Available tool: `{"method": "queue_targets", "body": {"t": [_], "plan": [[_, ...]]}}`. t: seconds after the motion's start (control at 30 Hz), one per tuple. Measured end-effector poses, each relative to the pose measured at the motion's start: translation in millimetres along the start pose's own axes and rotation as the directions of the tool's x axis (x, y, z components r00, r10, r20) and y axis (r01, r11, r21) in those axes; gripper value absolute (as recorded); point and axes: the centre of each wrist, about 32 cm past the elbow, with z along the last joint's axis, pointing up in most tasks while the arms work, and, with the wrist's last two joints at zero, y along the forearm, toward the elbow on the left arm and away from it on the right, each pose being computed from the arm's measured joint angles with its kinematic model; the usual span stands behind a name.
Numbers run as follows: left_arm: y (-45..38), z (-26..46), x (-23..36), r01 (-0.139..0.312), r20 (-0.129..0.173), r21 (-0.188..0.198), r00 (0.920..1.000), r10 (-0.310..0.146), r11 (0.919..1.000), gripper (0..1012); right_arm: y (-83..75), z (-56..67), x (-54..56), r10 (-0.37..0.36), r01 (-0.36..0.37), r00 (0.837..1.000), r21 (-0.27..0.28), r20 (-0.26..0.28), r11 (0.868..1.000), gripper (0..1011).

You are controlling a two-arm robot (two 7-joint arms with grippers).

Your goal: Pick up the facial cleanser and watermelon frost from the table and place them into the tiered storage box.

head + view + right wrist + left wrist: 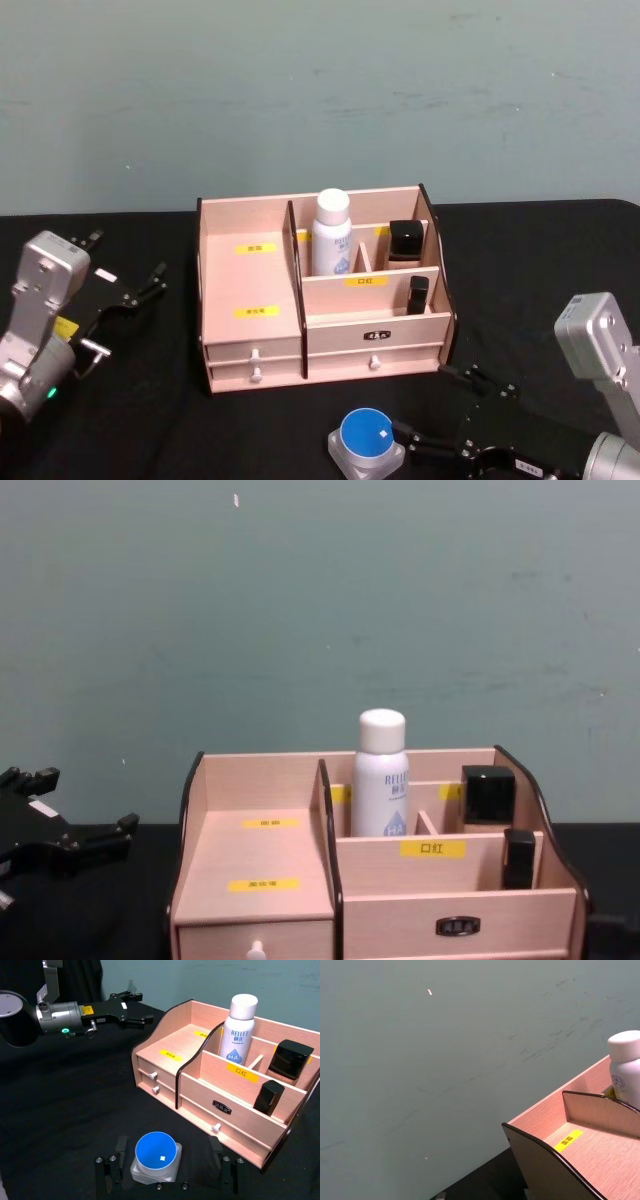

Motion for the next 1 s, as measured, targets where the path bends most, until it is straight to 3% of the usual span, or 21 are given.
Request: {"method": "queue_targets", "body": {"t": [0.27,0.43,0.77,1.0], "plan": [[0.0,0.0,0.0,0.000,0.000,0.000,1.0000,0.000,1.0000,1010,10.2,-21.0,18.2,0.050,-0.051,0.999,0.038,0.005,0.998,1002],[0.0,0.0,0.0,0.000,0.000,0.000,1.0000,0.000,1.0000,1010,15.4,-28.3,23.3,0.092,-0.091,0.996,0.070,-0.019,0.993,1002],[0.0,0.0,0.0,0.000,0.000,0.000,1.0000,0.000,1.0000,1010,19.6,-31.4,25.9,0.117,-0.115,0.993,0.073,-0.034,0.991,1002],[0.0,0.1,0.0,0.000,0.000,0.000,1.0000,0.000,1.0000,1010,28.2,-27.6,24.9,0.122,-0.123,0.992,0.053,0.017,0.991,1002]]}}
